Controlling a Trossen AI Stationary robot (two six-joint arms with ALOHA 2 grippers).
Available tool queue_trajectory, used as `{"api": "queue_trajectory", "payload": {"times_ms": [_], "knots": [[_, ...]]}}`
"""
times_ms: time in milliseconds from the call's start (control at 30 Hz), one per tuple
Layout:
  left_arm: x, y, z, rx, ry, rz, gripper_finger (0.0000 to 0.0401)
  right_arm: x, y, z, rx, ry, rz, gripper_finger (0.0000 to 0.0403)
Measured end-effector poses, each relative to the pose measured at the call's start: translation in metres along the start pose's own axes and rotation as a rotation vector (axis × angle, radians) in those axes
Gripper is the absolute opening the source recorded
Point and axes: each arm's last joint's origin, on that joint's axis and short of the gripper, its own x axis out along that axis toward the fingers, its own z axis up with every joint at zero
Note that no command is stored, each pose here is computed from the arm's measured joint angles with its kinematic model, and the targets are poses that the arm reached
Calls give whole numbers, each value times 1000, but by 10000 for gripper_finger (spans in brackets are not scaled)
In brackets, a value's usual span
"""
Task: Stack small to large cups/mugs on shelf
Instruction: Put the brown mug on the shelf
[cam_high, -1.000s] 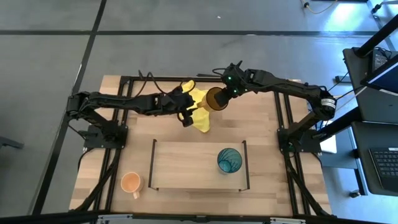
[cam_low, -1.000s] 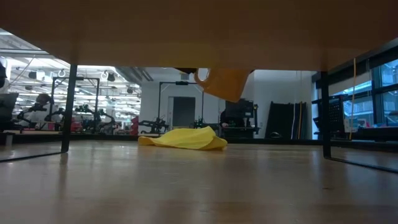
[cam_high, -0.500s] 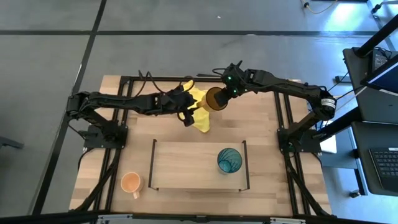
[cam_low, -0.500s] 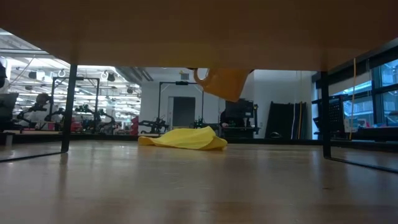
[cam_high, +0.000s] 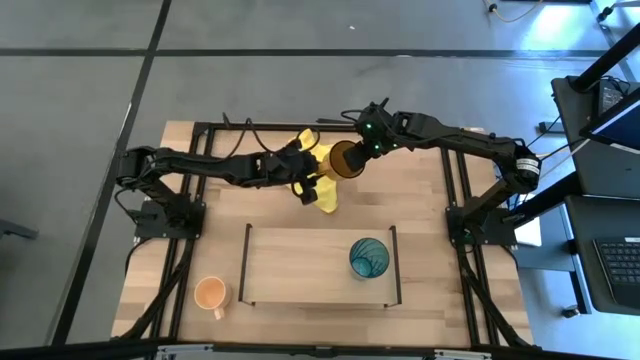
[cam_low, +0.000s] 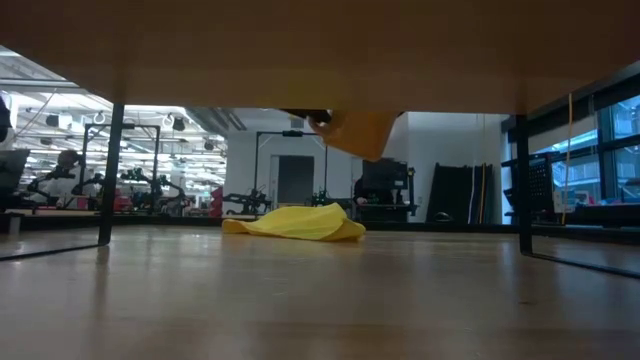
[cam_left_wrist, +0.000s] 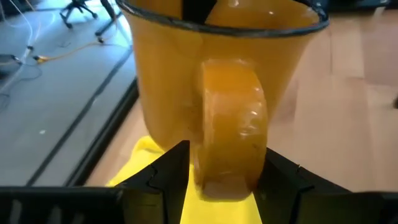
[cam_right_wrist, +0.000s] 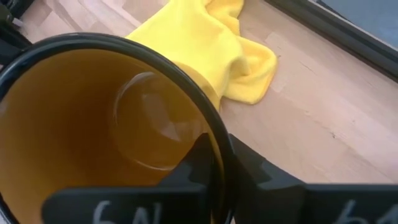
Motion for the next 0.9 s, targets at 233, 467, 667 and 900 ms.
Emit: {"api": "queue_trajectory", "payload": {"times_ms": [233, 467, 667, 900], "knots": [[0, 0, 0, 25, -1, 13, 150, 0, 0, 0, 0, 1, 0, 36], [0, 2, 0, 22, 4, 63, 149, 0, 0, 1, 0, -4, -1, 25], [-1, -2, 0, 19, 1, 55, 139, 0, 0, 0, 0, 2, -3, 36], [-3, -6, 1, 37, 0, 52, 87, 0, 0, 0, -2, 3, -2, 28]]}}
